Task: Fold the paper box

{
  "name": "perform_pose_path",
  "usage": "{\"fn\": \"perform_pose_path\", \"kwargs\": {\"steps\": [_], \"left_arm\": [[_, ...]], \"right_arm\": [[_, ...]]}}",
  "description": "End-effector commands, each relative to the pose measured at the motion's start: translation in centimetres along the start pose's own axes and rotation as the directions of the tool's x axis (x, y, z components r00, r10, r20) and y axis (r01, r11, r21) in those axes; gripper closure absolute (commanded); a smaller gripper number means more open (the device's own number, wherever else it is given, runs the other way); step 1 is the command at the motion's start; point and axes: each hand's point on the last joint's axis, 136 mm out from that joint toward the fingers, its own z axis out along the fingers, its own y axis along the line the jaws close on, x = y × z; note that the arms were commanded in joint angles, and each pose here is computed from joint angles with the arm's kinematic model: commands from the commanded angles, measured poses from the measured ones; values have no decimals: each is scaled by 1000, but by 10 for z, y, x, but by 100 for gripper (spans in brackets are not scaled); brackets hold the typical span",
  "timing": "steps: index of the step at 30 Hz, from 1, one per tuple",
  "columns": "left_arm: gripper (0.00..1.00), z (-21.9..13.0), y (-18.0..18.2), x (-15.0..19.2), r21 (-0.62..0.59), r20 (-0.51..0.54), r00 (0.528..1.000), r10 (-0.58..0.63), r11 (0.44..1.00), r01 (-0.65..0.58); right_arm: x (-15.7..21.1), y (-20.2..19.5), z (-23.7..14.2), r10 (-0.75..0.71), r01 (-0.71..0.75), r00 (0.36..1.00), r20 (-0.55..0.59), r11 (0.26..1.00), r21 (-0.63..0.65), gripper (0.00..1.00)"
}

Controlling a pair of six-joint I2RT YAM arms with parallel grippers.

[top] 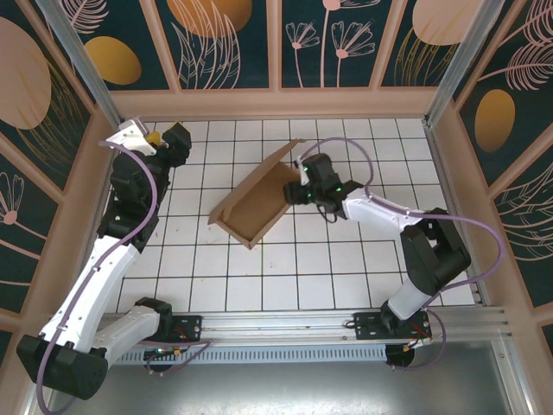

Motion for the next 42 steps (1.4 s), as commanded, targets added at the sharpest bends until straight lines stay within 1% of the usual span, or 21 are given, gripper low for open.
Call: {"fn": "perform_pose_path", "kwargs": {"steps": [1, 2, 4, 6, 9, 11, 13, 16, 19, 20, 22, 24, 26, 29, 32, 33, 34, 35, 37, 40, 42], "left_arm": [[29, 4, 4, 10, 3, -10, 1000, -5, 1000, 5], [29, 4, 5, 12, 2, -13, 1000, -3, 1000, 3], [29, 3, 7, 13, -2, -13, 1000, 6, 1000, -6], [29, 1, 10, 14, -13, -13, 1000, 18, 1000, -19], [29, 0, 11, 15, -16, -11, 1000, 25, 1000, -25], [29, 0, 11, 15, -14, -13, 1000, 28, 999, -28], [29, -1, 10, 14, -13, -11, 999, 30, 999, -30], [29, -1, 6, 8, -9, -8, 999, 38, 999, -38], [29, 1, -6, 7, 38, -35, 999, 40, 999, -39], [30, 0, -16, 1, 70, -36, 999, 34, 997, -32], [33, -1, -35, 1, 158, -66, 997, 33, 987, -23], [37, 2, -50, 12, 223, -141, 989, 39, 975, -6], [42, 6, -65, 36, 286, -248, 967, 57, 958, 17], [53, 3, -71, 79, 309, -363, 928, 86, 950, 33], [60, 3, -57, 122, 281, -465, 882, 76, 958, 65], [61, 3, -57, 128, 282, -485, 872, 71, 956, 79], [62, 3, -50, 147, 267, -530, 845, 69, 960, 89], [62, 5, -46, 158, 252, -561, 825, 69, 963, 91], [61, 11, -33, 174, 203, -597, 799, 70, 977, 66], [59, 23, -8, 197, 98, -632, 773, 52, 995, 13], [58, 29, 3, 206, 52, -642, 766, 36, 999, -3]], "right_arm": [[-46, -20, 9, -212, 198, 966, 148, 975, 98, 43], [-50, -18, 15, -261, 247, 952, 158, 964, 101, 43], [-58, -9, 25, -300, 293, 938, 172, 954, 66, 42], [-68, 4, 35, -339, 343, 926, 168, 939, 6, 40], [-77, 12, 51, -386, 391, 911, 143, 920, -7, 37], [-86, 13, 60, -378, 381, 919, 113, 924, -8, 37], [-95, 24, 63, -348, 353, 934, 76, 934, -59, 38], [-110, 51, 63, -336, 340, 941, 48, 933, -116, 41], [-125, 80, 61, -339, 347, 938, 78, 926, -148, 42], [-128, 89, 61, -327, 337, 941, 83, 925, -174, 42], [-132, 98, 67, -290, 300, 954, 76, 931, -211, 43], [-138, 103, 73, -258, 269, 963, 77, 936, -226, 45], [-141, 99, 82, -239, 250, 968, 76, 945, -211, 46], [-146, 91, 89, -208, 220, 975, 81, 955, -198, 48], [-148, 85, 89, -176, 189, 981, 77, 958, -215, 48], [-148, 85, 89, -172, 184, 982, 73, 957, -226, 48], [-148, 83, 88, -169, 181, 983, 72, 957, -228, 48], [-147, 80, 88, -170, 181, 983, 70, 958, -223, 47], [-147, 75, 86, -171, 181, 983, 68, 960, -212, 46], [-144, 55, 85, -161, 171, 984, 74, 971, -167, 44], [-137, 41, 88, -182, 190, 981, 73, 974, -122, 42]]}}
